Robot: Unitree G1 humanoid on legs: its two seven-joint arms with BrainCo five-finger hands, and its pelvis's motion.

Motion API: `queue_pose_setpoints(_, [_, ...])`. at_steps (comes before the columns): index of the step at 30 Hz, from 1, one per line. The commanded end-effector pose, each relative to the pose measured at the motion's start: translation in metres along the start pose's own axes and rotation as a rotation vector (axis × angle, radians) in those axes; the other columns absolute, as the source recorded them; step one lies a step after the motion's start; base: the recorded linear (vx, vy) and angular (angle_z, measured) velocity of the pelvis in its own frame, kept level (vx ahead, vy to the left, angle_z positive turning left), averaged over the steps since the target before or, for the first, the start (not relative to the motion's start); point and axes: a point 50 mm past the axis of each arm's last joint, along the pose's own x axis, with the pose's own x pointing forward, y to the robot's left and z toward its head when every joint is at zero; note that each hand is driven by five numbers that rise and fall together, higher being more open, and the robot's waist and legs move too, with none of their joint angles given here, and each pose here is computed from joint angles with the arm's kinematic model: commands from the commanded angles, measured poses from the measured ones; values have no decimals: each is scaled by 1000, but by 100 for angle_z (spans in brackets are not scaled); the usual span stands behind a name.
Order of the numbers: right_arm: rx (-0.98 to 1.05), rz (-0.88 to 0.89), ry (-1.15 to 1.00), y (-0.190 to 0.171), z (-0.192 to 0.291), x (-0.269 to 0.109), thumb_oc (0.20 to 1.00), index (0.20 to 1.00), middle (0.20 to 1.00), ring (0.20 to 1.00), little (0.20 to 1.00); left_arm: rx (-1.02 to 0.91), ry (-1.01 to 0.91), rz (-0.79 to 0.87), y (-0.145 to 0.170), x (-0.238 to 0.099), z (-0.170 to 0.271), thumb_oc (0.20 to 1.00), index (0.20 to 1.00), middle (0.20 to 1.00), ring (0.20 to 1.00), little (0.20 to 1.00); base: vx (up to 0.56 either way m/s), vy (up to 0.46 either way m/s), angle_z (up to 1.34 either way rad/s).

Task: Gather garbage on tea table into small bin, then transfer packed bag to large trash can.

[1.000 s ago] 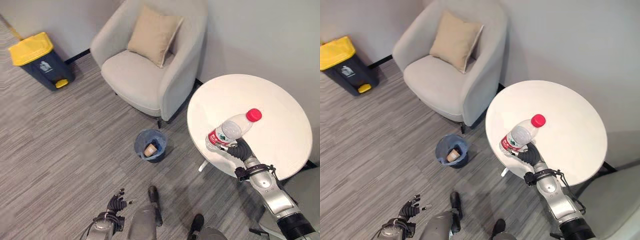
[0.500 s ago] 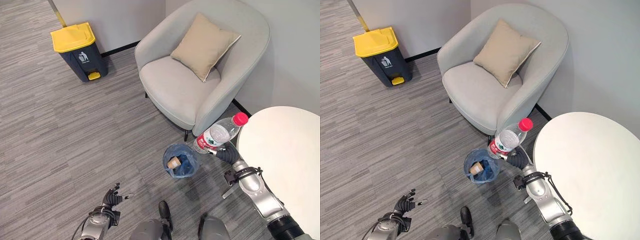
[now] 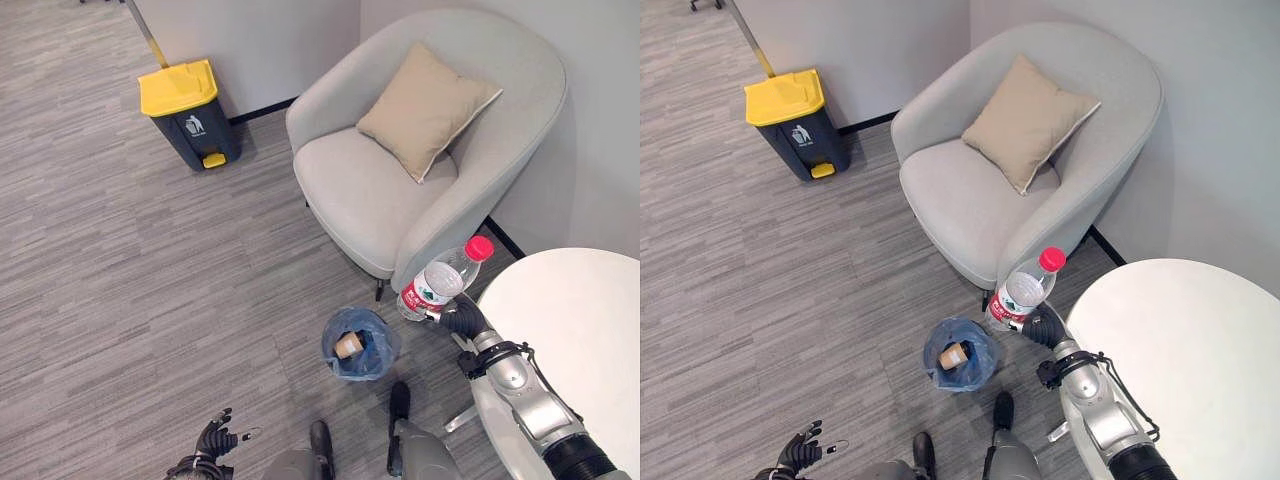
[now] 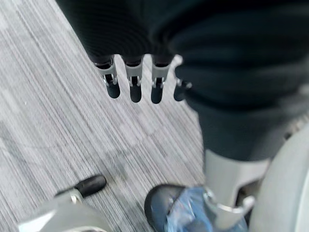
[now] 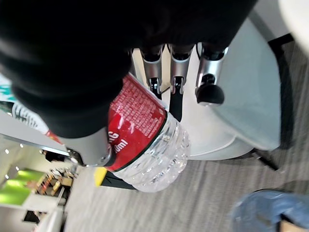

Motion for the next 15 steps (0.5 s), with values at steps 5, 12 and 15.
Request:
queue_pose_setpoints(5, [-165,63,-225,-18,59,43,200,200,200,200,200,10,-161,27,8,19,58,1000,1000,1000,1000,1000,-172,-58,18])
queue_pose_setpoints(12, [-296,-6,-290,-32,96,79,200,200,200,200,200,33,-235,49,10,26,90,1000,1000,1000,1000,1000,-91,15,17])
queue_pose_setpoints(15, [-304,-53,-297,-38,105,88,200,200,200,200,200,28,-264,53,10,28,101,1000,1000,1000,1000,1000,-96,34,-6])
